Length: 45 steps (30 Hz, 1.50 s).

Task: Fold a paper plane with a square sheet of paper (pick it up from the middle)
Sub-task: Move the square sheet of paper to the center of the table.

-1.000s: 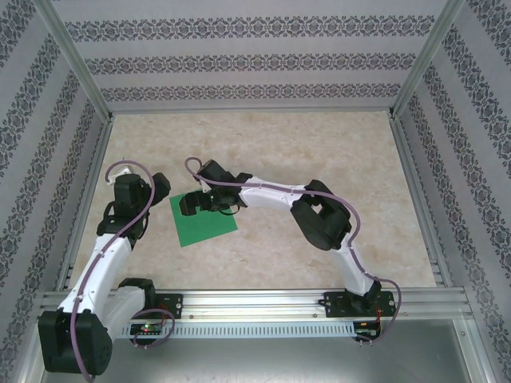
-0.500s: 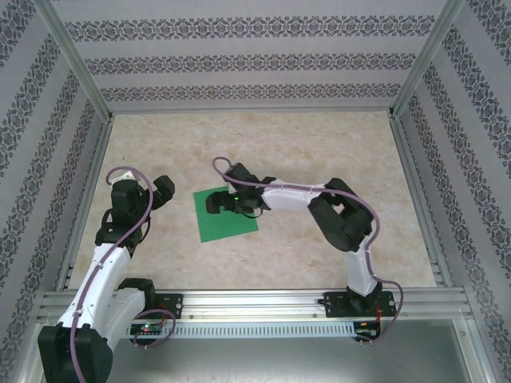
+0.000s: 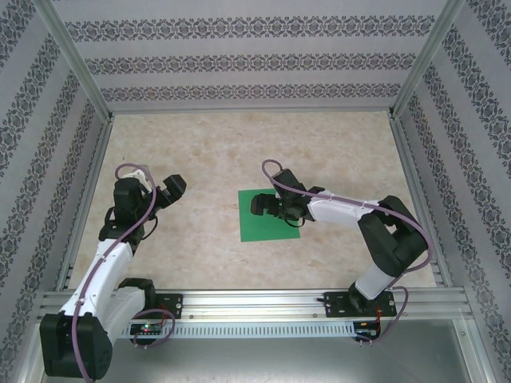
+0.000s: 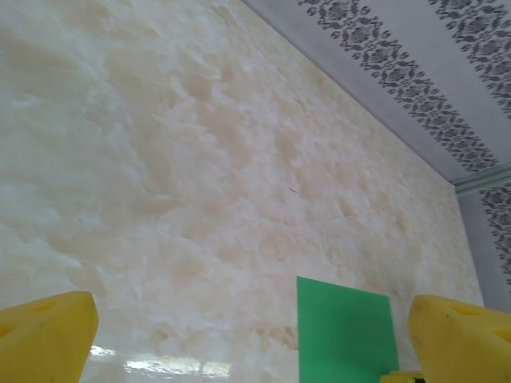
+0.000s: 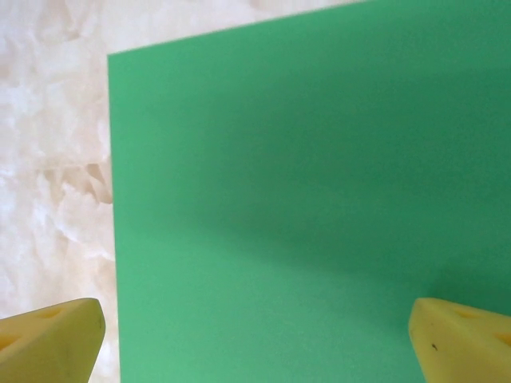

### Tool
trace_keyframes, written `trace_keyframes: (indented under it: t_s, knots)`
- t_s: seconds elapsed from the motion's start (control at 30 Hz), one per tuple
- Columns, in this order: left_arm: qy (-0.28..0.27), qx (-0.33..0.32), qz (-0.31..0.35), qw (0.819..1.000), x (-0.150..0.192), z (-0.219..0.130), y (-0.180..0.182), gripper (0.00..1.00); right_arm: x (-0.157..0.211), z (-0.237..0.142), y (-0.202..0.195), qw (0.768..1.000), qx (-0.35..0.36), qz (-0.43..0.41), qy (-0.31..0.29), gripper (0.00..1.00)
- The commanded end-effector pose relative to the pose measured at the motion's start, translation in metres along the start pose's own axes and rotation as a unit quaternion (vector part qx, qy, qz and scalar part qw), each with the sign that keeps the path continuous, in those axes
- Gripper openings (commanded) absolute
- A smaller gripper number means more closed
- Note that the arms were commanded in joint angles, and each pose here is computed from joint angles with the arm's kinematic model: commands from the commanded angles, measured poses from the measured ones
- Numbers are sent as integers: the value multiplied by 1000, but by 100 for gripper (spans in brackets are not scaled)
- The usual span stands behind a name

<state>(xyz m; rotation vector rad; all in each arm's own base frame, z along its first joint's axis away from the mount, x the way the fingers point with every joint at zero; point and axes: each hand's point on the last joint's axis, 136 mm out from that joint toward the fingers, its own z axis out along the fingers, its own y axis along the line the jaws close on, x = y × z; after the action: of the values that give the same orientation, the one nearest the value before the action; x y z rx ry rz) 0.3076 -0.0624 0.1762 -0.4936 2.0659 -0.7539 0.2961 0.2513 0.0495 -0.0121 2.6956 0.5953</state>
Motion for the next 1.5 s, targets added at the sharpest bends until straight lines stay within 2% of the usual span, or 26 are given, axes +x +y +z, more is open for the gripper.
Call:
trace_keyframes:
  t_s: [0.0, 0.13, 0.3, 0.4, 0.5, 0.73, 0.87, 1.03, 1.13, 1.23, 1.37, 1.47]
  knots:
    - [6, 39, -2, 999, 2, -15, -21, 100, -32, -26, 5, 998, 25, -17, -59, 98]
    - [10, 37, 12, 999, 14, -29, -18, 100, -47, -39, 1, 995, 47, 5, -88, 98]
    - [20, 50, 1, 999, 28, -27, -13, 100, -35, -25, 23, 999, -33, 4, -15, 98]
    - [25, 52, 5, 998, 32, -23, -10, 100, -27, -13, 29, 999, -42, -6, 6, 98]
    - [25, 43, 14, 999, 32, -19, -5, 100, -28, 2, 32, 999, -38, -2, 25, 93]
    - [-14, 18, 20, 1000, 18, -16, 3, 100, -28, 38, 13, 998, 13, 36, 39, 91]
    - [-9, 4, 13, 1000, 16, -14, 7, 100, -13, 50, -4, 996, 40, 59, 52, 90]
    - [0, 68, -3, 998, 16, -5, -14, 100, 2, 41, -34, 990, 98, 95, 40, 89]
    - [20, 74, 3, 997, 17, 2, -21, 100, 10, 35, -34, 987, 96, 123, 23, 88]
    - [70, 69, 5, 995, 30, 15, -26, 100, 4, 30, -13, 991, 73, 113, 13, 88]
    - [142, 41, 3, 989, 48, 30, -29, 100, -25, 7, 9, 994, 78, 71, 16, 92]
    - [155, 27, 4, 988, 45, 30, -34, 100, -49, -25, 35, 997, 68, 24, 2, 98]
